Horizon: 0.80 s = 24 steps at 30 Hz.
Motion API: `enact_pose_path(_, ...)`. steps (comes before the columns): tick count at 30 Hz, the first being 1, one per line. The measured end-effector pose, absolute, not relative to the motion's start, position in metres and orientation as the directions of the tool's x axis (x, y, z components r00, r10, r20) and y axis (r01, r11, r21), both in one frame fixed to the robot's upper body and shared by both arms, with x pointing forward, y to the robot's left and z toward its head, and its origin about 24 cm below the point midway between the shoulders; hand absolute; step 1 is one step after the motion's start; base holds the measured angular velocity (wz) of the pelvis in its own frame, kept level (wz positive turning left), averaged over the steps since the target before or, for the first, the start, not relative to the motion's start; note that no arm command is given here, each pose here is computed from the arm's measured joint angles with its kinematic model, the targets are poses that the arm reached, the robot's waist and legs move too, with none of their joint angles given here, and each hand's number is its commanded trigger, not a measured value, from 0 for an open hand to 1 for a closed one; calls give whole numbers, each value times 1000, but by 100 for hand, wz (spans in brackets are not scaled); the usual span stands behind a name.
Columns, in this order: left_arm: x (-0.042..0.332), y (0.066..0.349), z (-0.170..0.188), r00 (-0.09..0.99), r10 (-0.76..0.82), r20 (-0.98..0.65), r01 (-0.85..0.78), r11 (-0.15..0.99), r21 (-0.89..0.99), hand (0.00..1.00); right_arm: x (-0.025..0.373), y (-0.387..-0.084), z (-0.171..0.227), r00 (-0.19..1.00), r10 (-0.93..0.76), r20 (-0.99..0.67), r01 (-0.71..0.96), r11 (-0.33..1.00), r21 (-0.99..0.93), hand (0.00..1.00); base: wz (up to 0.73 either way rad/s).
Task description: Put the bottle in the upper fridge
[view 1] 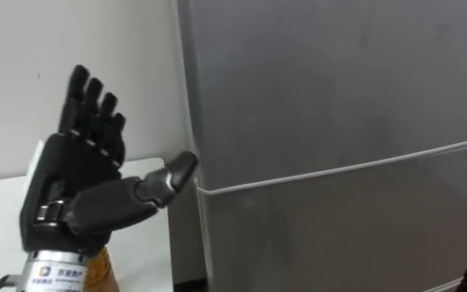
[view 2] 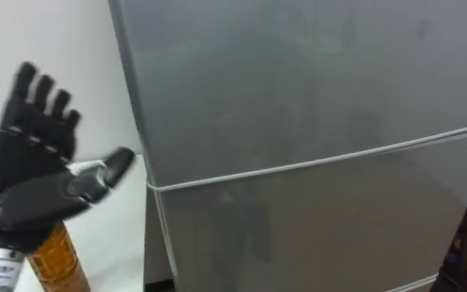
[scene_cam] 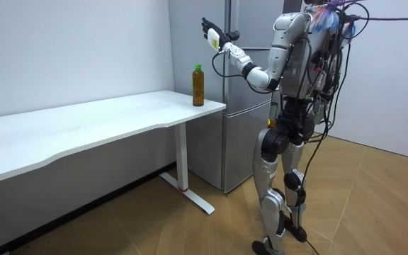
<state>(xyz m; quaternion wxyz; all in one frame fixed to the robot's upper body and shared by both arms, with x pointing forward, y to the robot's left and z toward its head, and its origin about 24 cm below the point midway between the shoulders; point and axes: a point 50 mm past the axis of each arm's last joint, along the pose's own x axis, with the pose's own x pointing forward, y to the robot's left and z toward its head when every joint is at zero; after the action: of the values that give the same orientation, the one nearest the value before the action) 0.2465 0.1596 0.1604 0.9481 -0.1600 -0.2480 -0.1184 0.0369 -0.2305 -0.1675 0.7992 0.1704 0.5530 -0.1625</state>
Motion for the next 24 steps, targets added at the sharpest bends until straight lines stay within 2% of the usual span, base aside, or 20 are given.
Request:
enact_pose_path(6,241,142,166,802,-270,533,428,882,-196,0,43,-228,-169,323,-66,-944,430,899,84,0,0)
enact_pose_path(22,241,143,169,800,-276,533,441,873,-210,1,53,-229,-169,308,-70,-949,416,907,69,0,2)
enact_pose_path(23,241,143,169,799,-276,534,441,873,-209,33,53,-229,-169,309,-70,-949,416,907,69,0,5)
enact_pose_path(24,241,143,169,799,-276,534,441,873,-209,54,53,-229,-169,309,-69,-949,416,907,69,0,6)
